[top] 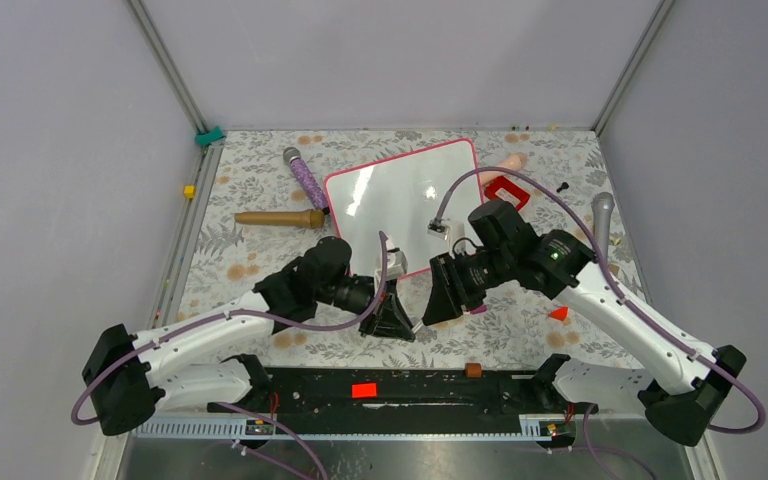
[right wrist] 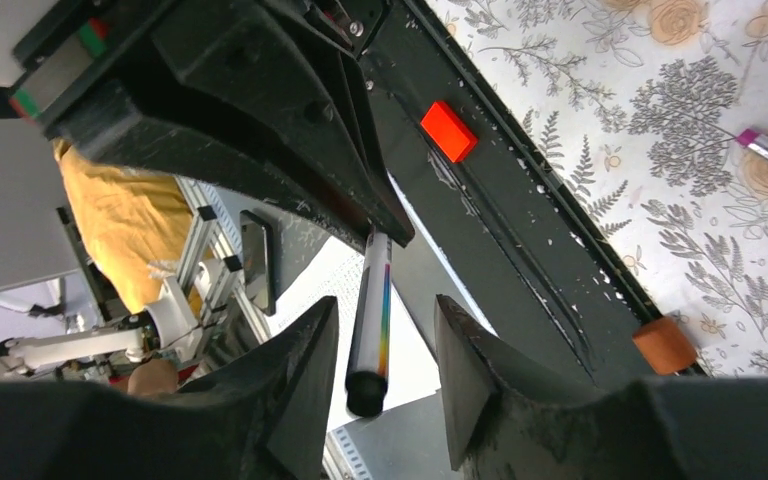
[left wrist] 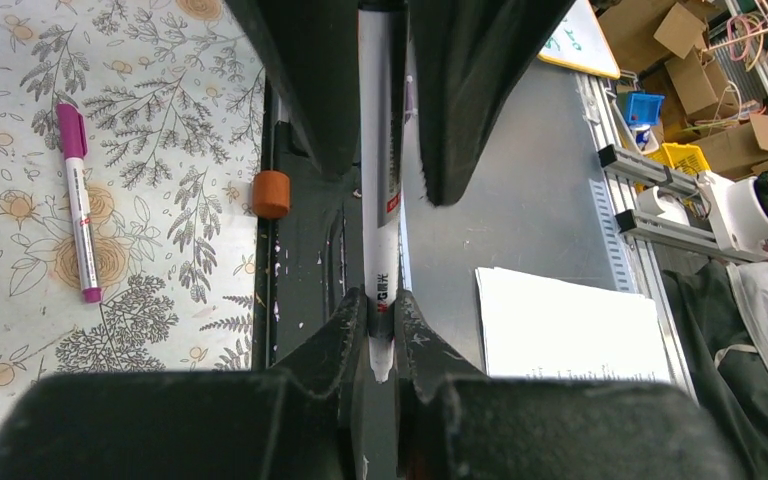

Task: Write a sentence on the whiteboard
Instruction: Pass from the left arm to the right, then hold the whiteboard on the whiteboard stand.

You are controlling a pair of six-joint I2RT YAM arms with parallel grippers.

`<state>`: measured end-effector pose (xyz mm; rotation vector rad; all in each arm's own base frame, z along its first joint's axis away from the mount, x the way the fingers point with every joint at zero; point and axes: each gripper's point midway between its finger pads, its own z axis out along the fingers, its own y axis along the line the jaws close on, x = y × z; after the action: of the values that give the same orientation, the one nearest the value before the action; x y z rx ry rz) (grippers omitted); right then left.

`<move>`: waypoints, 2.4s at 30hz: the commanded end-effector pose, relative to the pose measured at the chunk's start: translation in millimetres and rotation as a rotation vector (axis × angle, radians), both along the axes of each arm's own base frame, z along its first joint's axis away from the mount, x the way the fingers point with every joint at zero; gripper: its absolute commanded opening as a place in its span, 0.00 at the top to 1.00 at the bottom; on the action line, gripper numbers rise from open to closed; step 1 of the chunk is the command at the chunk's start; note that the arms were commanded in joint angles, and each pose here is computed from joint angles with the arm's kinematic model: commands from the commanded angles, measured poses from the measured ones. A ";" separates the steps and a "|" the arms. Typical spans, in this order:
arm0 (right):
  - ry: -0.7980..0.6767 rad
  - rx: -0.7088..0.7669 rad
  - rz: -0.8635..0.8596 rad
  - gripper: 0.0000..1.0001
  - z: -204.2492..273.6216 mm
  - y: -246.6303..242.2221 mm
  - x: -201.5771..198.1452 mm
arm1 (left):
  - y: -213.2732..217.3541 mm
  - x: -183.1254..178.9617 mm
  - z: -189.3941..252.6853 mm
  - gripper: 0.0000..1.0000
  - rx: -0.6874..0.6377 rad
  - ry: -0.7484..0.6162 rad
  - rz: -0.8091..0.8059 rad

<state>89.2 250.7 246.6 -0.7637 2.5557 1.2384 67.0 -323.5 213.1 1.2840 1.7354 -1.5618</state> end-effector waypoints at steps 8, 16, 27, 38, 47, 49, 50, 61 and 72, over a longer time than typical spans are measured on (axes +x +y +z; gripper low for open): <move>0.083 0.058 0.052 0.56 -12.3 20.3 -2.9 | -14.5 1.2 23.5 1.00 -0.033 -0.051 -0.065; 0.083 0.031 0.075 0.76 -21.2 17.1 -4.8 | -18.0 0.6 15.8 1.00 0.010 -0.037 -0.089; 0.093 0.023 0.114 0.70 -26.6 14.8 -12.7 | -19.4 5.2 17.6 1.00 0.026 -0.062 -0.079; 0.081 0.041 0.131 1.00 -21.9 14.7 -17.3 | -18.8 9.6 19.4 0.92 0.040 -0.090 -0.061; -0.079 -0.159 -0.146 1.00 -43.8 -8.2 34.2 | 15.0 73.5 12.6 0.35 0.052 -0.206 0.429; -0.119 -0.221 -0.231 1.00 -53.3 -18.2 48.8 | 30.6 86.5 3.0 0.26 0.057 -0.183 0.540; -0.141 -0.241 -0.265 1.00 -56.0 -22.5 54.1 | 38.0 91.8 0.7 0.23 0.050 -0.163 0.593; -0.371 -0.205 -0.553 1.00 -43.0 -66.4 79.8 | 113.8 131.6 -32.3 0.01 0.114 -0.085 1.057; -0.343 -0.087 -0.593 1.00 -52.9 -69.6 63.8 | 154.3 143.2 -39.3 0.01 0.102 -0.134 1.268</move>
<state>144.6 180.8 189.4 -0.2612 2.3480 0.7222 198.8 -183.6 170.6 0.2037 1.9268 -0.6840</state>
